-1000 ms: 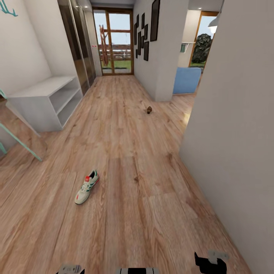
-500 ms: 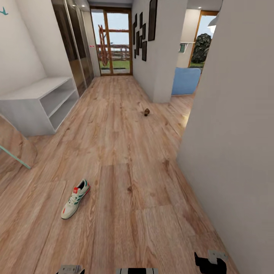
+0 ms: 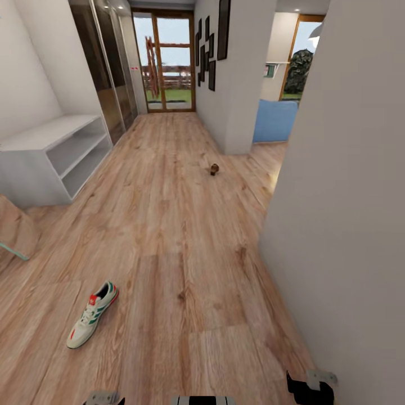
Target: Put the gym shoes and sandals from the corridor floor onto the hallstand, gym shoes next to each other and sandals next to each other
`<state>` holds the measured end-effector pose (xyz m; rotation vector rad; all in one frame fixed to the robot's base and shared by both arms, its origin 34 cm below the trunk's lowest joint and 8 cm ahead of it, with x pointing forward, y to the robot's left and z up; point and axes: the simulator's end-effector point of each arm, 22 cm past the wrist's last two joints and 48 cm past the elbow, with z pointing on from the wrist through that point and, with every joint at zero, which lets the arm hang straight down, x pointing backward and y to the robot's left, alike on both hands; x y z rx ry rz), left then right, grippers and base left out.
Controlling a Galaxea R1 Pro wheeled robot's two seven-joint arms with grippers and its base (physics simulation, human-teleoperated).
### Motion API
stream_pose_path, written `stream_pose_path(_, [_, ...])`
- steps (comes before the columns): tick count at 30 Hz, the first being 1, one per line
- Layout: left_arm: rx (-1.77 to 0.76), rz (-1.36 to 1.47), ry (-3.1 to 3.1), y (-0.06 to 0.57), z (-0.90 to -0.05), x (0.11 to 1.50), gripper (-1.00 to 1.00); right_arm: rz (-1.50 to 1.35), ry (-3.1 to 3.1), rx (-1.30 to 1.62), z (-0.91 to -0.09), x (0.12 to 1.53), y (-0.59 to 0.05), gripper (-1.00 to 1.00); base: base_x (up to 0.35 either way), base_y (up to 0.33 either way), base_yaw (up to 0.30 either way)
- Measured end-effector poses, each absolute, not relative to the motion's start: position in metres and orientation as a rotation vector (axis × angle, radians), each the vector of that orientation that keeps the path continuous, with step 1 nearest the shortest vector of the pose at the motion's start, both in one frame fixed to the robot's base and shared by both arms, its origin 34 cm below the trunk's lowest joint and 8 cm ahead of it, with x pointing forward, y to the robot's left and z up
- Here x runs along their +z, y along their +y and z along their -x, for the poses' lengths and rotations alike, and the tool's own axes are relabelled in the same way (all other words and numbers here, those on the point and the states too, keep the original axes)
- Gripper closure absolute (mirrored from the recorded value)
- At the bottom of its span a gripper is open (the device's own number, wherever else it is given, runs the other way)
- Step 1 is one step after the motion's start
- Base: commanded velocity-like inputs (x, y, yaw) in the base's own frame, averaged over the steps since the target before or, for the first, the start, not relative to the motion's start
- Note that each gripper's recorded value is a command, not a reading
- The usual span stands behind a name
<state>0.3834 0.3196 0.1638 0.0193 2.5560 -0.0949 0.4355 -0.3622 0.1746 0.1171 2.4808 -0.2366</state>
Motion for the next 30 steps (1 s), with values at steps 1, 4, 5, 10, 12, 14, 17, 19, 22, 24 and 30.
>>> stream_pose_path(1, [-0.095, -0.019, 2.556, 0.3197, -0.3834, 0.1638, -1.00, -0.117, 2.481, -0.236, -0.4354, 0.1745, -0.3618, -1.00, 0.287, -0.167, 0.194])
stream_pose_path(4, [-0.095, -0.019, 2.556, 0.3198, -0.3833, 0.1638, -1.00, -0.117, 2.481, -0.235, -0.4353, 0.1744, -0.3614, -1.00, 0.296, -0.158, 0.230])
stream_pose_path(5, [-0.095, -0.019, 2.556, 0.3198, -0.3832, 0.1638, -1.00, -0.117, 2.481, -0.236, -0.4353, 0.1745, -0.3614, -1.00, 0.310, -0.121, 0.256])
stream_pose_path(10, [-0.094, -0.020, 2.556, 0.3199, -0.3834, 0.1639, -1.00, -0.118, 2.480, -0.236, -0.4355, 0.1745, -0.3614, -1.00, 0.324, -0.059, 0.267])
stream_pose_path(12, [-0.094, -0.020, 2.556, 0.3199, -0.3833, 0.1639, -1.00, -0.118, 2.480, -0.236, -0.4356, 0.1746, -0.3614, -1.00, 0.334, -0.018, 0.275])
stream_pose_path(14, [-0.094, -0.020, 2.555, 0.3199, -0.3837, 0.1639, -1.00, -0.118, 2.481, -0.236, -0.4354, 0.1745, -0.3614, -1.00, 0.336, -0.009, 0.276])
stream_pose_path(17, [-0.094, -0.020, 2.556, 0.3199, -0.3835, 0.1639, -1.00, -0.117, 2.481, -0.236, -0.4355, 0.1745, -0.3613, -1.00, 0.337, -0.004, 0.277])
stream_pose_path(19, [-0.094, -0.020, 2.556, 0.3199, -0.3834, 0.1639, -1.00, -0.117, 2.481, -0.236, -0.4355, 0.1745, -0.3613, -1.00, 0.338, -0.002, 0.271])
stream_pose_path(22, [-0.094, -0.020, 2.556, 0.3201, -0.3831, 0.1638, -1.00, -0.117, 2.481, -0.236, -0.4355, 0.1745, -0.3613, -1.00, 0.338, -0.001, 0.194])
stream_pose_path(24, [-0.094, -0.020, 2.556, 0.3201, -0.3836, 0.1639, -1.00, -0.117, 2.481, -0.236, -0.4355, 0.1745, -0.3613, -1.00, 0.338, -0.001, 0.095])
stream_pose_path(30, [-0.093, -0.020, 2.556, 0.3205, -0.3832, 0.1639, -1.00, -0.117, 2.482, -0.237, -0.4354, 0.1744, -0.3614, -1.00, 0.338, 0.000, 0.026])
